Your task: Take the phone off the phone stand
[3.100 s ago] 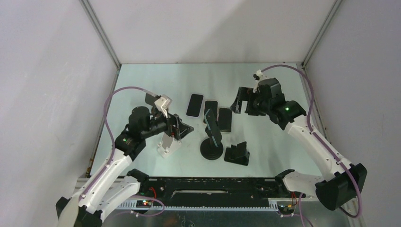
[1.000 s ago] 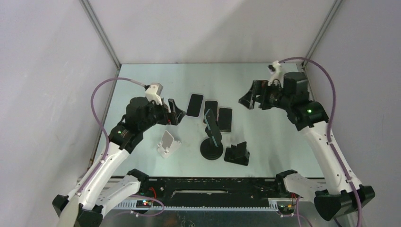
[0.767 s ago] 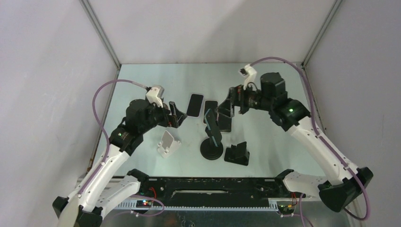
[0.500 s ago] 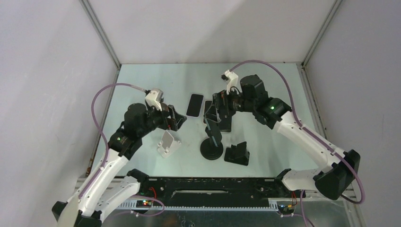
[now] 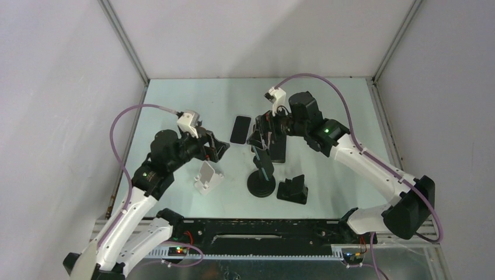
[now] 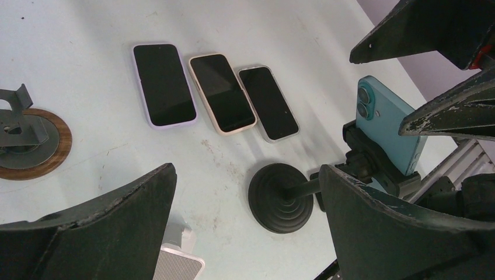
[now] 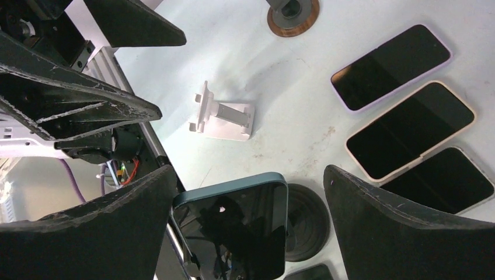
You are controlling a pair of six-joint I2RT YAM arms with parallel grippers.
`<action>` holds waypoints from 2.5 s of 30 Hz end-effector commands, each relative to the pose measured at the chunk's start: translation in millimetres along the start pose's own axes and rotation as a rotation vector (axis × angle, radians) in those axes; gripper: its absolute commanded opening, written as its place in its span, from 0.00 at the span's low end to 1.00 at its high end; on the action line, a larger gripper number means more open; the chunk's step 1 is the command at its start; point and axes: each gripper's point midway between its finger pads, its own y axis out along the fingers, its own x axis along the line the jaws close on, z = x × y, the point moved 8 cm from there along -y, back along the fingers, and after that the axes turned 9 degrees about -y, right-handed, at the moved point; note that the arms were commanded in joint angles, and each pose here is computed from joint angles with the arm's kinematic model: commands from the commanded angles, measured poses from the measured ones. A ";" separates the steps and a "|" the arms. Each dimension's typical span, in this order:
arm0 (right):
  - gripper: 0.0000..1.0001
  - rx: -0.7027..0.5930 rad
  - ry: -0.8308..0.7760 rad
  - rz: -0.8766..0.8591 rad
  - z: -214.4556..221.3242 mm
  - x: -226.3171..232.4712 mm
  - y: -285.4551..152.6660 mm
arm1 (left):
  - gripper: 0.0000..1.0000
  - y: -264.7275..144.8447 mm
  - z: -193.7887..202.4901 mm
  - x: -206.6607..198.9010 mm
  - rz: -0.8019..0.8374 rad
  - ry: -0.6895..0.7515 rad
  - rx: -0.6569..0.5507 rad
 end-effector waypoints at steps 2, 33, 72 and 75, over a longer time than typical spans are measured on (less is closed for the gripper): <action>0.99 -0.003 -0.051 -0.058 -4.8 1.3 8.3 | 1.00 0.9 -8.2 -2.3 0.007 0.030 -0.025; 0.89 0.155 0.023 -0.208 24.3 0.1 12.2 | 0.98 5.4 -3.6 1.2 -0.013 0.018 0.010; 0.00 0.178 0.014 -0.306 33.1 13.6 -4.0 | 0.98 33.6 17.2 -7.3 0.159 -0.075 0.043; 0.00 0.179 -0.005 -0.332 33.7 18.4 -6.8 | 0.98 33.2 23.5 -15.5 0.227 -0.048 0.040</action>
